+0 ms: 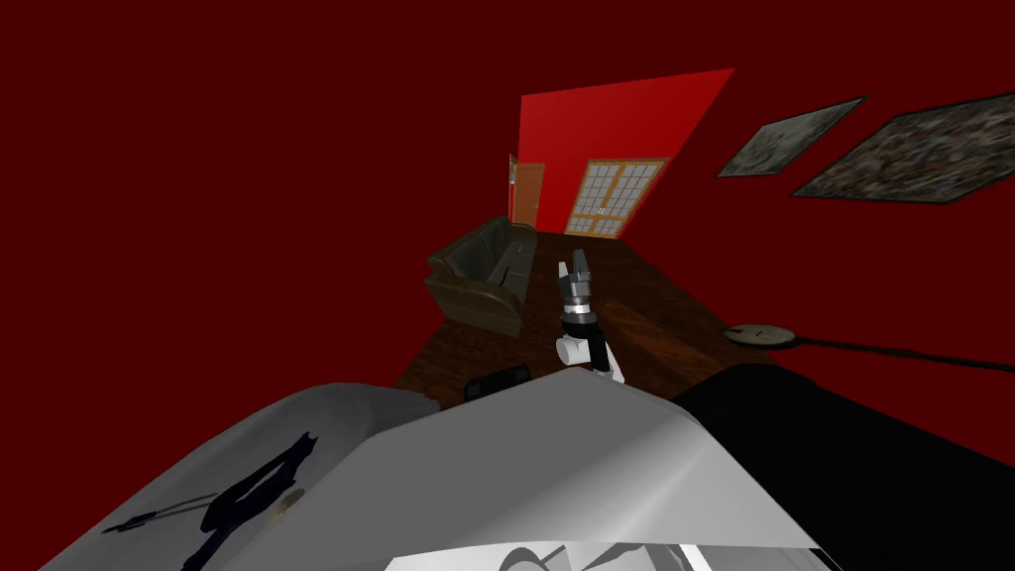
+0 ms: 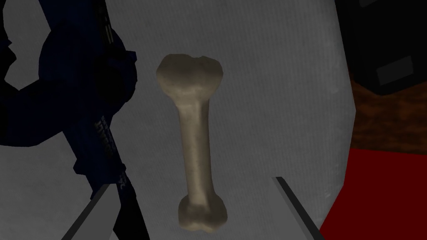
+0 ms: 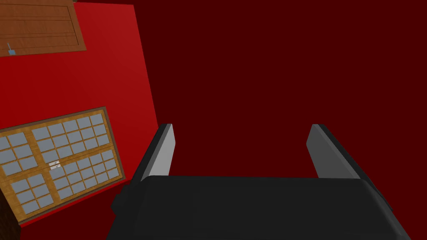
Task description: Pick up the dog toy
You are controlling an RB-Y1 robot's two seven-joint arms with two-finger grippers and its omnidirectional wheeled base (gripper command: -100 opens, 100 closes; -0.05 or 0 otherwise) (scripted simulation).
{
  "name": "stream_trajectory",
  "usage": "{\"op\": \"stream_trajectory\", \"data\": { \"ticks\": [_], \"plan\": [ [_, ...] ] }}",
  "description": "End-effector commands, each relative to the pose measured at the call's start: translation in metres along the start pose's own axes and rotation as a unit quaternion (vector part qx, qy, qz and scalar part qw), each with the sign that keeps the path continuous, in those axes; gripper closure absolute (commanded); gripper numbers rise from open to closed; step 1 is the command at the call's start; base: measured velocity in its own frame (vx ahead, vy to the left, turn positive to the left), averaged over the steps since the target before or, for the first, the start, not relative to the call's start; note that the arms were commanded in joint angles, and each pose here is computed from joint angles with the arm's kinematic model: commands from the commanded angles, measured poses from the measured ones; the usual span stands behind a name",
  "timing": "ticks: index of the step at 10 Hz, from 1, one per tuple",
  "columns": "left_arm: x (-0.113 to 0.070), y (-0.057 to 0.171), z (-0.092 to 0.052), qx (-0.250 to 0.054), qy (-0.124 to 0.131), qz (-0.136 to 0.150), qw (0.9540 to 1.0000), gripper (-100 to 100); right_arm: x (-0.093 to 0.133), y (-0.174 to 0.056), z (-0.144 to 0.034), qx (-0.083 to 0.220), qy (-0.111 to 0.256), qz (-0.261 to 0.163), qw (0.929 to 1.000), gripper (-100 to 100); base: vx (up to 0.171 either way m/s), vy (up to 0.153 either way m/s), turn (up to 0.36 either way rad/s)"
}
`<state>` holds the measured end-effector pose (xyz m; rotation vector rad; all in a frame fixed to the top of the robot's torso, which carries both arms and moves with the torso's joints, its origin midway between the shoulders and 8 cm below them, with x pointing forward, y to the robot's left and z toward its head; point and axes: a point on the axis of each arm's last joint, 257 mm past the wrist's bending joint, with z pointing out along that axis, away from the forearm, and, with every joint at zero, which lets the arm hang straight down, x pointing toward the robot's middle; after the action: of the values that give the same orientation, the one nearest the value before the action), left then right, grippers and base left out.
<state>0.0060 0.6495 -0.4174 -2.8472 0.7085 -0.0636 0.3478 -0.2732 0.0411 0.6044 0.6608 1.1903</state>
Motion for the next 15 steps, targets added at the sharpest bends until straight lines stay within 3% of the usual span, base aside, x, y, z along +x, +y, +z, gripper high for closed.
{"op": "stream_trajectory", "data": {
  "ticks": [1, 2, 5, 6, 7, 8, 10, 11, 12, 15],
  "plan": [
    [-0.003, 0.027, 0.011, -0.032, -0.002, -0.016, 0.9993, -100, 0.0, 0.0, 0.0, 0.0, 0.0, 0.0, 1.0, 0, -0.098, 0.125, -0.379],
    [-0.002, 0.048, 0.021, -0.054, 0.0, -0.026, 0.9982, -100, 0.0, 0.0, 0.0, 0.0, 0.0, 0.0, 1.0, 0, -0.068, 0.187, -0.257],
    [0.004, 0.081, 0.037, -0.087, 0.006, -0.038, 0.9955, -100, 0.0, 0.0, 0.0, 0.0, 0.0, 0.0, 1.0, 0, -0.018, 0.129, -0.109],
    [0.003, 0.075, 0.032, -0.08, 0.005, -0.036, 0.9961, -100, 0.0, 0.0, 0.0, 0.0, 0.0, 0.0, 1.0, 0, 0.006, 0.04, -0.01],
    [0.003, 0.076, 0.033, -0.081, 0.005, -0.037, 0.996, 0, 0.0, 0.0, 0.0, 0.0, 0.0, 0.0, 1.0, 0, 0.0, 0.009, -0.001],
    [0.007, 0.079, 0.043, -0.079, 0.006, -0.036, 0.9962, -100, 0.0, 0.0, 0.0, 0.0, 0.0, 0.0, 1.0, 0, -0.01, 0.016, 0.003],
    [0.011, 0.082, 0.051, -0.078, 0.006, -0.036, 0.9963, -100, 0.0, 0.0, 0.0, 0.0, 0.0, 0.0, 1.0, 0, -0.018, 0.016, -0.003],
    [0.011, 0.083, 0.048, -0.08, 0.006, -0.037, 0.9961, -100, 0.0, 0.0, 0.0, 0.0, 0.0, 0.0, 1.0, 0, -0.008, 0.007, -0.002],
    [0.011, 0.083, 0.049, -0.078, 0.006, -0.036, 0.9962, 100, 0.0, 0.0, 0.0, 0.0, 0.0, 0.0, 1.0, 0, 0.0, 0.0, 0.0],
    [0.011, 0.083, 0.049, -0.078, 0.006, -0.037, 0.9962, 100, 0.0, 0.0, 0.0, 0.0, 0.0, 0.0, 1.0, 0, 0.0, 0.0, 0.0]
  ]
}}
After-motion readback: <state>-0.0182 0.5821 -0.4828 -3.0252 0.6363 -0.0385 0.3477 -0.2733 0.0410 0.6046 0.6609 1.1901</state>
